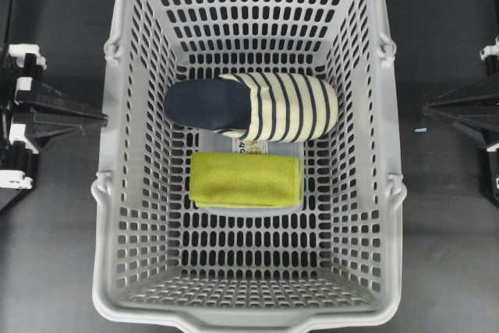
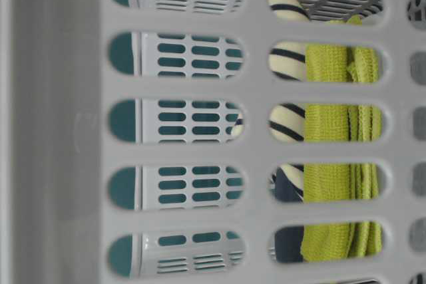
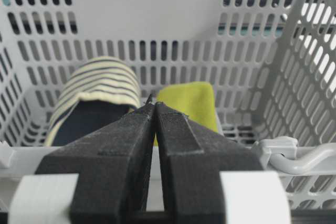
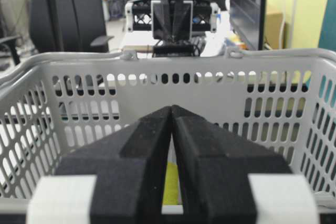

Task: Pick up the yellow cloth from the shopping basket with the left arm.
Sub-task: 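Lower the left gripper into the basket over the yellow-green cloth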

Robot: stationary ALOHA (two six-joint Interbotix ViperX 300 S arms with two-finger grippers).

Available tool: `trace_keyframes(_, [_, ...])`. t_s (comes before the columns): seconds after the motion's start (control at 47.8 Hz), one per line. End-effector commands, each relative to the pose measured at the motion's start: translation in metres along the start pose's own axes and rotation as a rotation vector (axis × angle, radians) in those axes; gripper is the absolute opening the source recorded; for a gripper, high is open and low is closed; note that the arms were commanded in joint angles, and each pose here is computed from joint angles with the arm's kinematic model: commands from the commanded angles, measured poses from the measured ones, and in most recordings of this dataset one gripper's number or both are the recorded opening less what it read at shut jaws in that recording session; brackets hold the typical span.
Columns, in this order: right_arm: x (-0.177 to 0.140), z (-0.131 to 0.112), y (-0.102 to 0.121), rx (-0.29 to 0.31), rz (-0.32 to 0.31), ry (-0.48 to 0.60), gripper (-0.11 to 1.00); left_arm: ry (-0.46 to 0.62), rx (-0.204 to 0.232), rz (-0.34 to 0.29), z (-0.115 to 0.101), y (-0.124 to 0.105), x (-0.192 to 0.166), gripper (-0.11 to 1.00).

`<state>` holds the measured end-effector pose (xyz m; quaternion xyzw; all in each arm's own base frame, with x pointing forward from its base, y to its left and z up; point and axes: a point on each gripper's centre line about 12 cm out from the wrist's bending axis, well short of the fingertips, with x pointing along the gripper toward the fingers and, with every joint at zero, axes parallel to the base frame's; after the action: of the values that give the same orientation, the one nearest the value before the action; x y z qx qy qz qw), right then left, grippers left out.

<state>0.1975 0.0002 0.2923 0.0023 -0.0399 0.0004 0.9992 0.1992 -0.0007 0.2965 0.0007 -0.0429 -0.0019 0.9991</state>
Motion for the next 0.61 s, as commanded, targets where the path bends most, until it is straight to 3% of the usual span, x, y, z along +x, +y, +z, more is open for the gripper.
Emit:
trace_keyframes(0.0, [0.003,0.005,-0.001,0.009,-0.006,-0.009,0.0,0.048,0.002,-0.021,0.025,-0.004,0.009,0.06])
trace_keyframes(0.105, [0.002,0.004,-0.001,0.019,-0.008,0.006,-0.01,0.195,-0.024,-0.015,0.029,-0.004,0.021,0.0])
trace_keyframes(0.251, [0.002,0.003,-0.001,0.035,-0.008,0.064,-0.01,0.345,-0.016,-0.022,0.046,-0.007,0.047,0.0])
trace_keyframes(0.586, [-0.003,0.001,-0.004,0.029,-0.024,0.153,0.0,0.57,-0.011,-0.002,0.065,-0.006,0.11,0.0])
